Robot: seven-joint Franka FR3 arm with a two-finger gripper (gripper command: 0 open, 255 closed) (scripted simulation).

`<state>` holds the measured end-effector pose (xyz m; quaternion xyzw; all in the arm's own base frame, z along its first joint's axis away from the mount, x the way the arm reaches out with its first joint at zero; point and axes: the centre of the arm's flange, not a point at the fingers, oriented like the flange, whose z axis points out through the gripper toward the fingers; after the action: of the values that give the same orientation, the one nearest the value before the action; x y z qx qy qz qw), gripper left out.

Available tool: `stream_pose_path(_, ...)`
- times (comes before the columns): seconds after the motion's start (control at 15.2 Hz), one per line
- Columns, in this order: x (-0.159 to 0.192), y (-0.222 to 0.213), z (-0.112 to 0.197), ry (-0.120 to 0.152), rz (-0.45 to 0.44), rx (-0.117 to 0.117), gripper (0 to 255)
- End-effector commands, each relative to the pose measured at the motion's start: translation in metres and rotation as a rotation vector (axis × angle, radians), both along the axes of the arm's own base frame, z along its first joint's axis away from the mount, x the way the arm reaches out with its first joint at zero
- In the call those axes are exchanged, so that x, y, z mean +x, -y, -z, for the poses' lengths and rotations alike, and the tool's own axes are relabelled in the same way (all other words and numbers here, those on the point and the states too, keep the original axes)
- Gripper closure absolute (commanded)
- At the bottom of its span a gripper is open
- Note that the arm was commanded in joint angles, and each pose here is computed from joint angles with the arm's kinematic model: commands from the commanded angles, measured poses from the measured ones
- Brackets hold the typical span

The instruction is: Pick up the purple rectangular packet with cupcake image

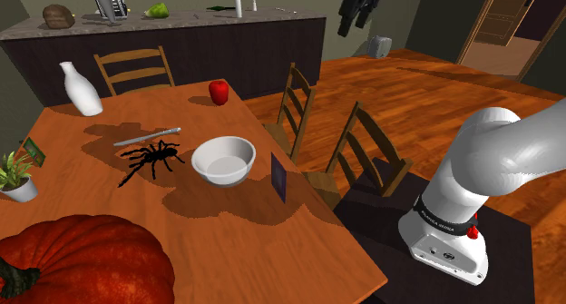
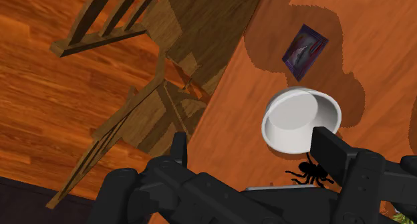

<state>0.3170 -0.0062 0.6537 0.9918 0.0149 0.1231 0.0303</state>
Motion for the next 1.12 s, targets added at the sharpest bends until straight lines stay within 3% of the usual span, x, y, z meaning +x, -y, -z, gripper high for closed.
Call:
stream_pose_path(0.0,0.000,0.000,0.000,0.000,0.000,0.000,0)
stream_pose_path(1.06,0.067,-0.093,0.177,-0.073,0.166,0.054,0)
